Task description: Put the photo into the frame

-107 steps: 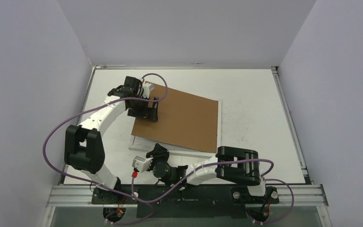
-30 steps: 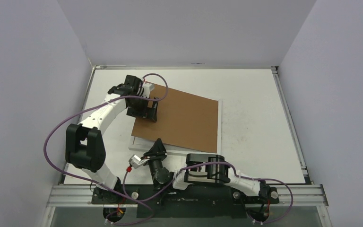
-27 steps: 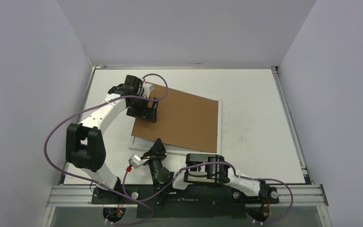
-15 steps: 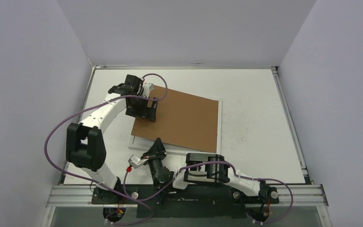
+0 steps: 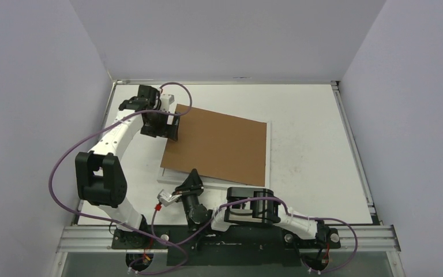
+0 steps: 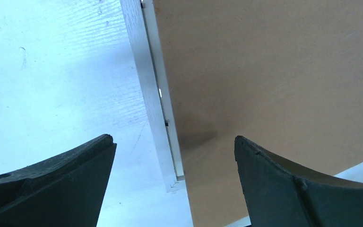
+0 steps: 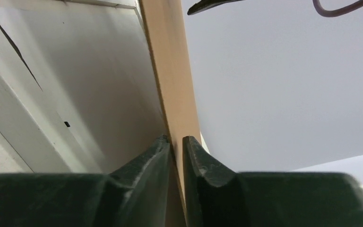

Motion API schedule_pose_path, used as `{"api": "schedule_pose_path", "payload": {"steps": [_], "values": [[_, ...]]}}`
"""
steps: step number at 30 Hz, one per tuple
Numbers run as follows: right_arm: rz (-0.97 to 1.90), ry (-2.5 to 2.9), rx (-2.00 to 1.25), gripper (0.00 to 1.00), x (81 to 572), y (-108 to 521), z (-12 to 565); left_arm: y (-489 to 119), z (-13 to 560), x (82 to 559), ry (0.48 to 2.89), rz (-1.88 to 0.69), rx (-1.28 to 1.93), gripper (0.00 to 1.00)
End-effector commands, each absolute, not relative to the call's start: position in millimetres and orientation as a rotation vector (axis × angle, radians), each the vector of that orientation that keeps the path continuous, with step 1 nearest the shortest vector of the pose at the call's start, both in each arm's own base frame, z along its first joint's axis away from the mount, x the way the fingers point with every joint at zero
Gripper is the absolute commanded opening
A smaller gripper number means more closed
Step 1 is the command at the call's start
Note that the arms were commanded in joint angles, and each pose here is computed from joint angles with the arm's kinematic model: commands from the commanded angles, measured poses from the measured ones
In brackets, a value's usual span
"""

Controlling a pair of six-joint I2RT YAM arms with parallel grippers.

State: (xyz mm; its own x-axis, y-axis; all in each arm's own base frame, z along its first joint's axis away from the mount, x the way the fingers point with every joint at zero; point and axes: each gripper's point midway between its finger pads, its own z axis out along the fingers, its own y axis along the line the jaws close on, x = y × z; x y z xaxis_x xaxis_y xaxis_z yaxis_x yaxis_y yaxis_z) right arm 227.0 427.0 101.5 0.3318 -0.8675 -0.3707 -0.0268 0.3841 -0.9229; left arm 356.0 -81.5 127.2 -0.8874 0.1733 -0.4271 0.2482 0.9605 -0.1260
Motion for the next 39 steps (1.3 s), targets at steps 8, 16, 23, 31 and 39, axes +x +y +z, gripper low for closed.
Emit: {"api": "schedule_pose_path", "payload": {"steps": [8, 16, 23, 31, 39], "values": [[-0.554, 1.203, -0.753, 0.64, 220, 407, 122, -92, 128, 360, 2.655, -0.318, 0.336, 0.96], [-0.496, 1.27, -0.694, 0.69, 208, 401, 125, -94, 138, 370, 2.632, -0.326, 0.343, 0.96], [-0.461, 1.343, -0.668, 0.81, 194, 402, 119, -87, 152, 382, 2.605, -0.306, 0.334, 0.96], [-0.355, 1.428, -0.678, 0.8, 205, 422, 119, -84, 153, 378, 2.606, -0.328, 0.325, 0.96], [-0.222, 1.483, -0.817, 0.84, 213, 430, 134, -76, 154, 371, 2.611, -0.366, 0.288, 0.96]]}}
